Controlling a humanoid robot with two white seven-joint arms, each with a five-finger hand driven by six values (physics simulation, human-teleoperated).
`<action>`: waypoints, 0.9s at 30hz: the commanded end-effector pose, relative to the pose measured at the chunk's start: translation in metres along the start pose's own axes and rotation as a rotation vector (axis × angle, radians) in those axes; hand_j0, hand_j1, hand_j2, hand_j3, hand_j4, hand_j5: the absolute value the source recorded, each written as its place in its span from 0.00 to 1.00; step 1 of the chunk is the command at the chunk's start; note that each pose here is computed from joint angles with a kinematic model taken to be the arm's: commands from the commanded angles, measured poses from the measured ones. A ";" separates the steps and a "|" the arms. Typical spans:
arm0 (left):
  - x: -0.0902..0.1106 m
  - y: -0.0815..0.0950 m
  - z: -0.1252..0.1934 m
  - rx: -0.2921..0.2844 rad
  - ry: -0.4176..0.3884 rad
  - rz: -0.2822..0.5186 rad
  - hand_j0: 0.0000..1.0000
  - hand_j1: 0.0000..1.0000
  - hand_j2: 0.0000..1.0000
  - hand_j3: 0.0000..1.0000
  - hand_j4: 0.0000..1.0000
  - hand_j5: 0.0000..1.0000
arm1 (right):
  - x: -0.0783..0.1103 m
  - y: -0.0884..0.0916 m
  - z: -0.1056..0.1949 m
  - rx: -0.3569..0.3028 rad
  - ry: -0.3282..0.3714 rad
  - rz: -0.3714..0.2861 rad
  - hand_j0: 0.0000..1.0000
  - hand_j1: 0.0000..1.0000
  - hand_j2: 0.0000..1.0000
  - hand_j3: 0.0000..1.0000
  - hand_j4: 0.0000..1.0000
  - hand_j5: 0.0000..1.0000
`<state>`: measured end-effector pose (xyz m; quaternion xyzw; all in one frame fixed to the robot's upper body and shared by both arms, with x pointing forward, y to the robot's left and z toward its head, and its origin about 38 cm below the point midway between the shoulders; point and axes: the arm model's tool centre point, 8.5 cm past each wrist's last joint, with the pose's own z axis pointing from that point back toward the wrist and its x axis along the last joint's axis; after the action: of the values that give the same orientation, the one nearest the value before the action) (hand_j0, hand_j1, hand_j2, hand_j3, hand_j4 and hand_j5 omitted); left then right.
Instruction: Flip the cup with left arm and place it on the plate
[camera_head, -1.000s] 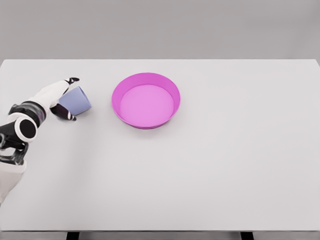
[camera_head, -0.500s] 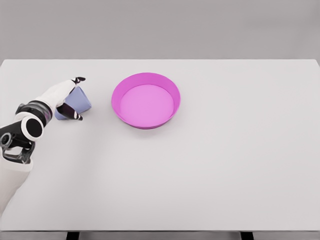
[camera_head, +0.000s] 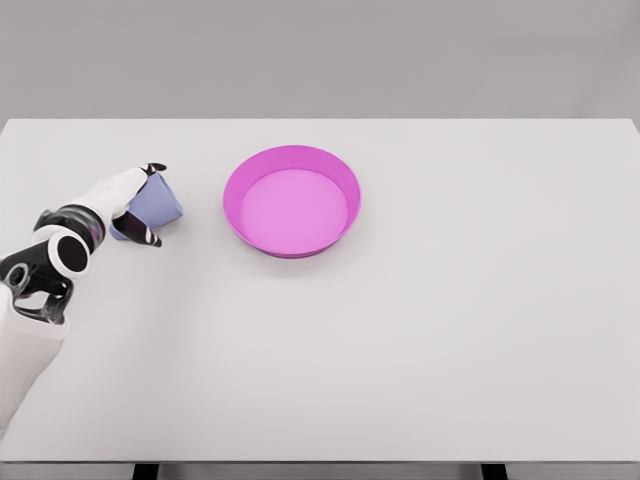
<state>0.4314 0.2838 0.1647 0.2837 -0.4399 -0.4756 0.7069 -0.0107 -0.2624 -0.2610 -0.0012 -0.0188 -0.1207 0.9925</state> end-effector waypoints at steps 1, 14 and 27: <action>0.001 -0.001 0.000 0.000 -0.002 -0.002 1.00 1.00 1.00 1.00 1.00 1.00 | 0.000 0.000 0.000 0.000 -0.001 -0.001 1.00 1.00 1.00 1.00 1.00 1.00; -0.006 0.004 -0.016 -0.011 0.039 0.018 1.00 1.00 1.00 1.00 1.00 1.00 | 0.000 0.000 0.000 0.000 -0.001 -0.001 1.00 1.00 1.00 1.00 1.00 1.00; -0.004 0.004 -0.016 -0.013 0.036 0.006 0.92 0.92 0.92 0.92 0.92 0.92 | 0.000 0.000 0.000 0.000 -0.001 -0.001 1.00 1.00 1.00 1.00 1.00 1.00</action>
<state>0.4464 0.2881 0.1582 0.2840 -0.4244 -0.4701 0.7199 -0.0106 -0.2624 -0.2610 -0.0012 -0.0190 -0.1207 0.9925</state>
